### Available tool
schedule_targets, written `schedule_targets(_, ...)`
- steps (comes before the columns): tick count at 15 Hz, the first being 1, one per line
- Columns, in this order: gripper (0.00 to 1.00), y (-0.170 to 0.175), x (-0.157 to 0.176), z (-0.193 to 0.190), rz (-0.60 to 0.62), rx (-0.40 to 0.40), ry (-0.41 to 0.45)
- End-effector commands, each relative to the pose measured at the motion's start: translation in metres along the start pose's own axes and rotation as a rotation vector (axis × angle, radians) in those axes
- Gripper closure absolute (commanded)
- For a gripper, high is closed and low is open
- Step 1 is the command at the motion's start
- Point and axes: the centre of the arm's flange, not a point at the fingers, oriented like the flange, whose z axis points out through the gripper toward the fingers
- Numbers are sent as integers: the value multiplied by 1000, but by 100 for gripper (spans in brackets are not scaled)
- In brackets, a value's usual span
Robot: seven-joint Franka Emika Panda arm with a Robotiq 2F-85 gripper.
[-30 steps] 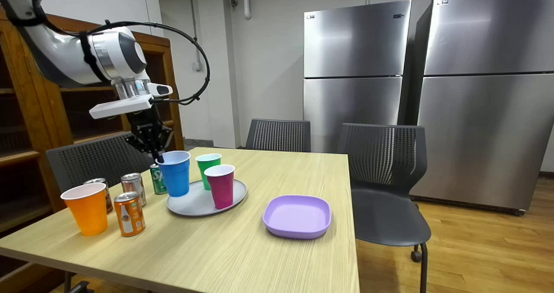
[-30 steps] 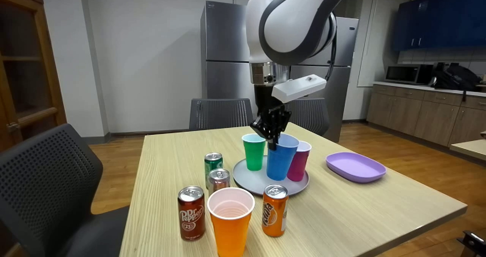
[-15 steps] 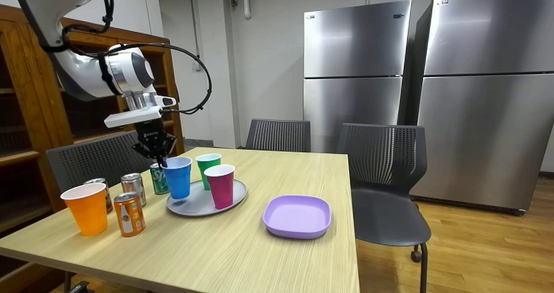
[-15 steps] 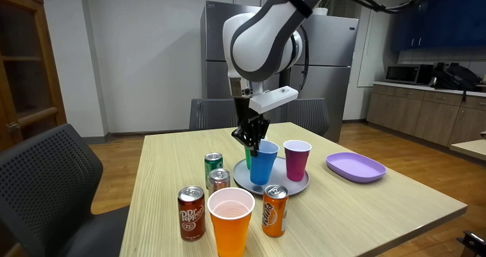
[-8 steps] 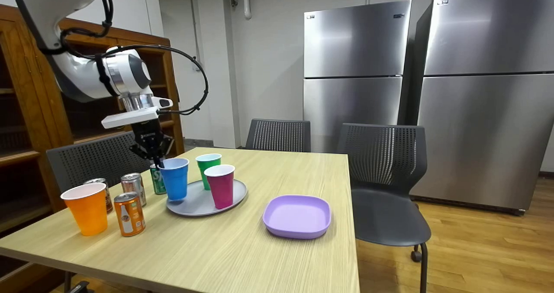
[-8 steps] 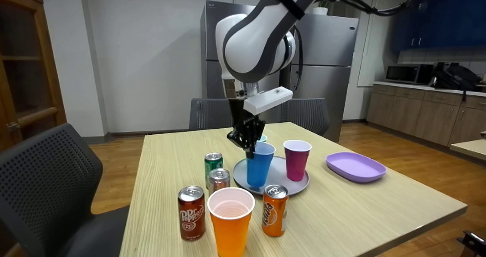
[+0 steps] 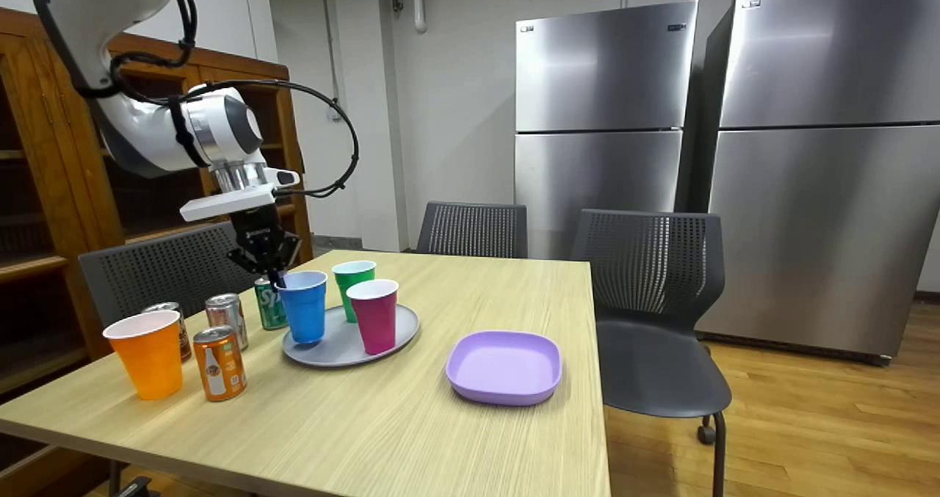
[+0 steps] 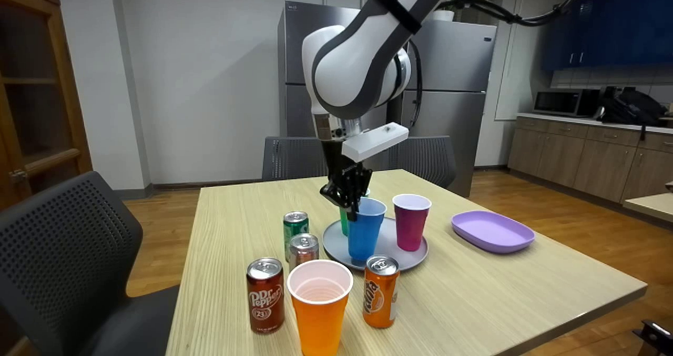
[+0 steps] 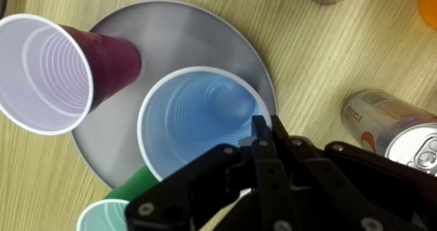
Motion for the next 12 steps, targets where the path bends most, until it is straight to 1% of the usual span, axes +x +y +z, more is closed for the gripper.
schedule_targets(1,99,16,11,7,-8,-19,-18)
schedule_targets(6,99,26,14,18,1,-20,-29)
schedule_targets(12,99,27,13,16,6,-20,-26)
